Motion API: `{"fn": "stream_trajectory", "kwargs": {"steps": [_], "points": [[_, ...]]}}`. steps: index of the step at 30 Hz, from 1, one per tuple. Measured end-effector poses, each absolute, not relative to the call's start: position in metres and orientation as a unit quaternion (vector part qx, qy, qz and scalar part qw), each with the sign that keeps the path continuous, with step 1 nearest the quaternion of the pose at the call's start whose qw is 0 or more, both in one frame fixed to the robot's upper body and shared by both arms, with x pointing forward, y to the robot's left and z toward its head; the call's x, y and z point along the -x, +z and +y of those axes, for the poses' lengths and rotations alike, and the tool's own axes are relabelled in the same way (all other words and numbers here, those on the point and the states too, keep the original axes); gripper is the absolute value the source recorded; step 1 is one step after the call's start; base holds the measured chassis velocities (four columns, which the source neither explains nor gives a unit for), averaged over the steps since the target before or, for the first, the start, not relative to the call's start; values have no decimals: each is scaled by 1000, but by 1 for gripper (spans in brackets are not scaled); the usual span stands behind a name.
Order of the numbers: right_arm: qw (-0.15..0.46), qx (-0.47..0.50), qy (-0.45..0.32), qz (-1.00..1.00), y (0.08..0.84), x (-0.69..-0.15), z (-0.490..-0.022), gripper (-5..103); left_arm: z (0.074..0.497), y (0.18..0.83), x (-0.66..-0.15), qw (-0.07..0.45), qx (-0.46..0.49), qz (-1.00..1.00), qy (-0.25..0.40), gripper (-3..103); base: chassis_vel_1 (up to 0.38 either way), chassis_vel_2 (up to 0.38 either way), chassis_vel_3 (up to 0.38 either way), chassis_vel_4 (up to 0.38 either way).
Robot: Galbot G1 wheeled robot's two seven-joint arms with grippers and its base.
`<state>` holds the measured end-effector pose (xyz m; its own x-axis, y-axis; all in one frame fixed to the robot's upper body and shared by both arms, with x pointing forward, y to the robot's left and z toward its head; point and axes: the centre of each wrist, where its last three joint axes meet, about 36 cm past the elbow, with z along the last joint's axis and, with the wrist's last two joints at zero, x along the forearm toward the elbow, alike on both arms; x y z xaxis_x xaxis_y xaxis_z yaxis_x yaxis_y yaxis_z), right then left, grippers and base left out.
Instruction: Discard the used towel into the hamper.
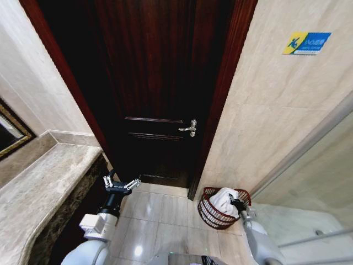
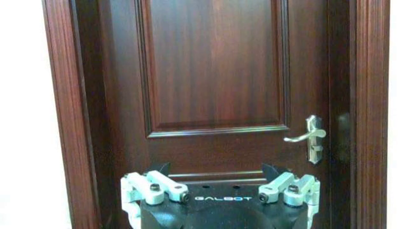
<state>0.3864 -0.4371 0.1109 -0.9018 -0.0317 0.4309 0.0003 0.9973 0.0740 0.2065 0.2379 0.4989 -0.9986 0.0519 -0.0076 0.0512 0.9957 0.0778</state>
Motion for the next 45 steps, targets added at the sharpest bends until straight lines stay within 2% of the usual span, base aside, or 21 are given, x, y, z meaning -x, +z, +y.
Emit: {"fn": "stream_trajectory", "kwargs": {"steps": [8,14,31,39,45], "points": [[221,13,-18,-975,113,-398,-427,11,238,499,-207,5,-26,999,39,93,0,0,0,0],[255,7,-13,-967,110,-385,-432,11,238,499,-207,5,-26,999,39,93,0,0,0,0],[254,7,-15,-967,98,-359,-425,11,238,499,-207,5,-26,999,39,93,-108,108,109,-109],[313,-3,-8,-950,94,-335,-438,11,238,499,-207,5,-26,999,39,93,-56,50,41,-37],[341,-5,-9,-940,95,-350,-439,11,238,499,-207,5,-26,999,39,93,24,-41,-43,31]]}}
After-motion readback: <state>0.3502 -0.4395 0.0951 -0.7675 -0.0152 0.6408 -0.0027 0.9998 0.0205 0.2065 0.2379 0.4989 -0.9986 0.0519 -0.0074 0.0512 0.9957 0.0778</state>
